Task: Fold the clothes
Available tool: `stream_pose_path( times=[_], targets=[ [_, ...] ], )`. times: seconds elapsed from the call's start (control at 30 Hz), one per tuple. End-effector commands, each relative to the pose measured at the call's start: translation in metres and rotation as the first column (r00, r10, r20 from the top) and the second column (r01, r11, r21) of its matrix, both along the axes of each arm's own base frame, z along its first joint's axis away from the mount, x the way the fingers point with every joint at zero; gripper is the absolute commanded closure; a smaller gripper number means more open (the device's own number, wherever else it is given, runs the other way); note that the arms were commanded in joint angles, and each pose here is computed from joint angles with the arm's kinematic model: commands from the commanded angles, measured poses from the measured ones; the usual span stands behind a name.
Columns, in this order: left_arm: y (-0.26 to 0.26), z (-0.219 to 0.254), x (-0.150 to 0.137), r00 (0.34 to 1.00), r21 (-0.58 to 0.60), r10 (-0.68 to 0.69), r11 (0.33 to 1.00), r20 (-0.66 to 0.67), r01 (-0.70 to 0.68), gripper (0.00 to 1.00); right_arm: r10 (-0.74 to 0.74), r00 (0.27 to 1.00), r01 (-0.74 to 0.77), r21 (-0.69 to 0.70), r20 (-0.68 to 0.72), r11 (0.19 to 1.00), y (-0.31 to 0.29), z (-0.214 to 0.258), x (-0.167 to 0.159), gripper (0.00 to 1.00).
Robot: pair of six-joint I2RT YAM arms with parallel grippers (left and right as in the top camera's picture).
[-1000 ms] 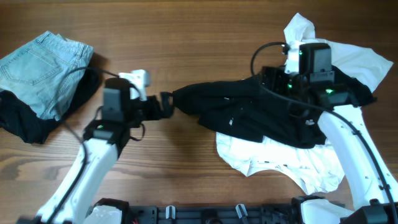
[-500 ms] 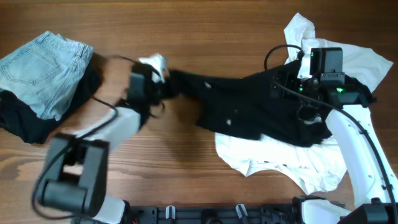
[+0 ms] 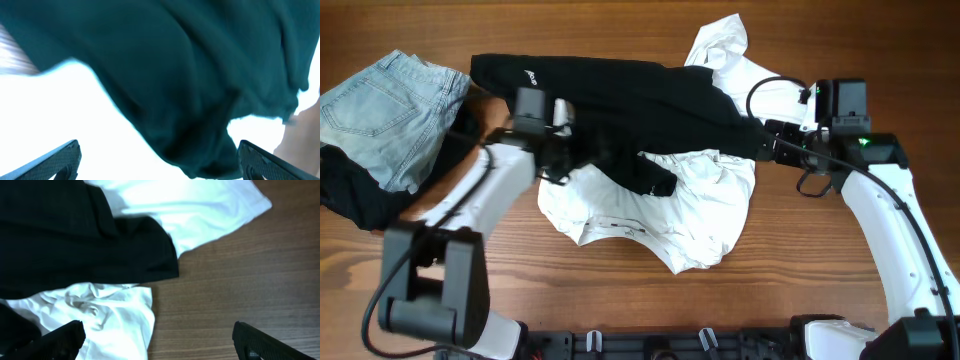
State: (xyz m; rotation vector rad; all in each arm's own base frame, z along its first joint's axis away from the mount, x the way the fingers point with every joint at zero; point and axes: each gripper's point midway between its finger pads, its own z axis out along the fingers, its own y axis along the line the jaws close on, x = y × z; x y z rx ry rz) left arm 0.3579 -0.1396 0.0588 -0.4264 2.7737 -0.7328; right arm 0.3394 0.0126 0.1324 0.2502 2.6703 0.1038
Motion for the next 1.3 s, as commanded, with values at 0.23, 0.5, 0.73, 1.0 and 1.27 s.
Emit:
stream_pose_path(
  times=[0.23,0.5,0.73,1.0,1.27],
  targets=[
    [-0.077,-0.056,-0.024,0.984,0.018,-0.164,0.986,-0.074,0.166,0.96,-0.002,0.998,0.0,-0.021,-0.055,1.0,-0.004,-0.013,-0.004,0.09],
    [0.081,0.045,-0.012,0.984,0.232,0.175,0.956,0.035,-0.179,0.96,0.384,0.901,-0.313,0.312,-0.2,0.897,0.083,-0.073,-0.021,0.23],
    [0.081,0.042,-0.018,0.985,0.238,0.174,0.956,0.012,-0.171,0.96,0.354,0.846,-0.296,0.201,-0.398,0.934,0.122,-0.155,-0.035,0.12],
    [0.08,0.037,-0.029,0.986,0.267,0.165,0.952,-0.029,-0.151,0.96,-0.341,0.866,0.178,-0.412,-0.366,0.893,-0.059,-0.147,-0.023,0.96],
    [0.092,0.033,-0.039,0.981,0.336,0.186,0.929,-0.057,-0.157,0.96,-0.883,0.425,0.858,-0.221,-0.202,0.463,-0.311,-0.025,-0.059,0.89]
  ],
)
